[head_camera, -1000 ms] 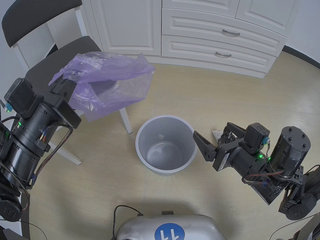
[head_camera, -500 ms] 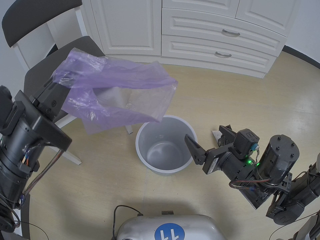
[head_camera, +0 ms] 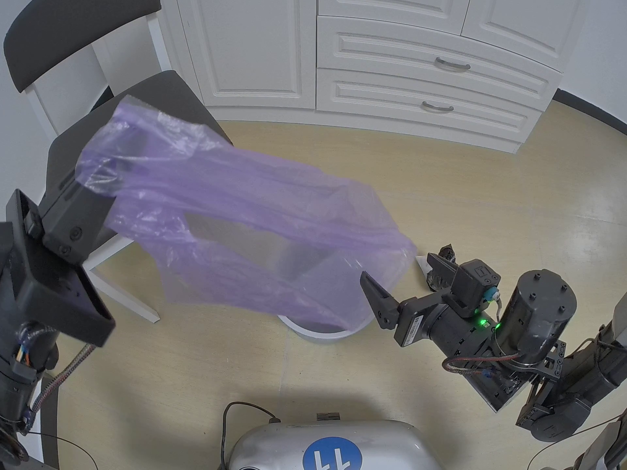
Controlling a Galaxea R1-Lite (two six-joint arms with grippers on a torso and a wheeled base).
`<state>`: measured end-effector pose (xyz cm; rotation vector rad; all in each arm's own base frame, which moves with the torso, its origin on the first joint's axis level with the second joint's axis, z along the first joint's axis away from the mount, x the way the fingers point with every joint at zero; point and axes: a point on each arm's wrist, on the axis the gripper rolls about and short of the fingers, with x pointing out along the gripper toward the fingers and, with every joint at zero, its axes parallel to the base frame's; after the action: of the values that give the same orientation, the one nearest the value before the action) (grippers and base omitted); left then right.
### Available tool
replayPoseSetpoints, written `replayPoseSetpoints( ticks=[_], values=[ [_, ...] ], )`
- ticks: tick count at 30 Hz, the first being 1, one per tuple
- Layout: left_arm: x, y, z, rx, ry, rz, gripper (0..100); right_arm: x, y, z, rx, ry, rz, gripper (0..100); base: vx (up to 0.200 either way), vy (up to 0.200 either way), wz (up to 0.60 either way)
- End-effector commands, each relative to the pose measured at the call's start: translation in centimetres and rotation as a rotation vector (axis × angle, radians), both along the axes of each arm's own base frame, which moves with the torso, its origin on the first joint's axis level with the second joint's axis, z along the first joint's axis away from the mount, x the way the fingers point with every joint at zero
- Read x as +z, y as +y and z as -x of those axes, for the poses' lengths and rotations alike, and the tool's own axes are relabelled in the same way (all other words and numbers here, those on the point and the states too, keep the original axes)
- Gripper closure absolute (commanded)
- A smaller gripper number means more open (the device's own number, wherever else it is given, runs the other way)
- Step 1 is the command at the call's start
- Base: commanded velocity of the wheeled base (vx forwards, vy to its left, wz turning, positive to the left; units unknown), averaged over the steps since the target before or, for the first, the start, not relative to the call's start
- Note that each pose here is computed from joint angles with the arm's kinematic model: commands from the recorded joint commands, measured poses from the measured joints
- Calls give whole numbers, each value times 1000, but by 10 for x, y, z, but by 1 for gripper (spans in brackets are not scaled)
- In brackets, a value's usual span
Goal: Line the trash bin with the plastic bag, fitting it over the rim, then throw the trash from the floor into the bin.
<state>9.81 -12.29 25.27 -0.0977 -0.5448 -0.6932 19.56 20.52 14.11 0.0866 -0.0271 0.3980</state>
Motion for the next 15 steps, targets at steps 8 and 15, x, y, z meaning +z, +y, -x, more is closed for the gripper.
replayPoseSetpoints(
  ticks=[8, 15],
  values=[
    [6, 2, 6, -24, -20, 28, 100, -15, -6, -3, -22, 32, 83, 0, 0, 0, 0],
    [8, 3, 7, -21, -25, 33, 100, -21, -11, -1, -30, 45, 129, 0, 0, 0, 0]
  ],
)
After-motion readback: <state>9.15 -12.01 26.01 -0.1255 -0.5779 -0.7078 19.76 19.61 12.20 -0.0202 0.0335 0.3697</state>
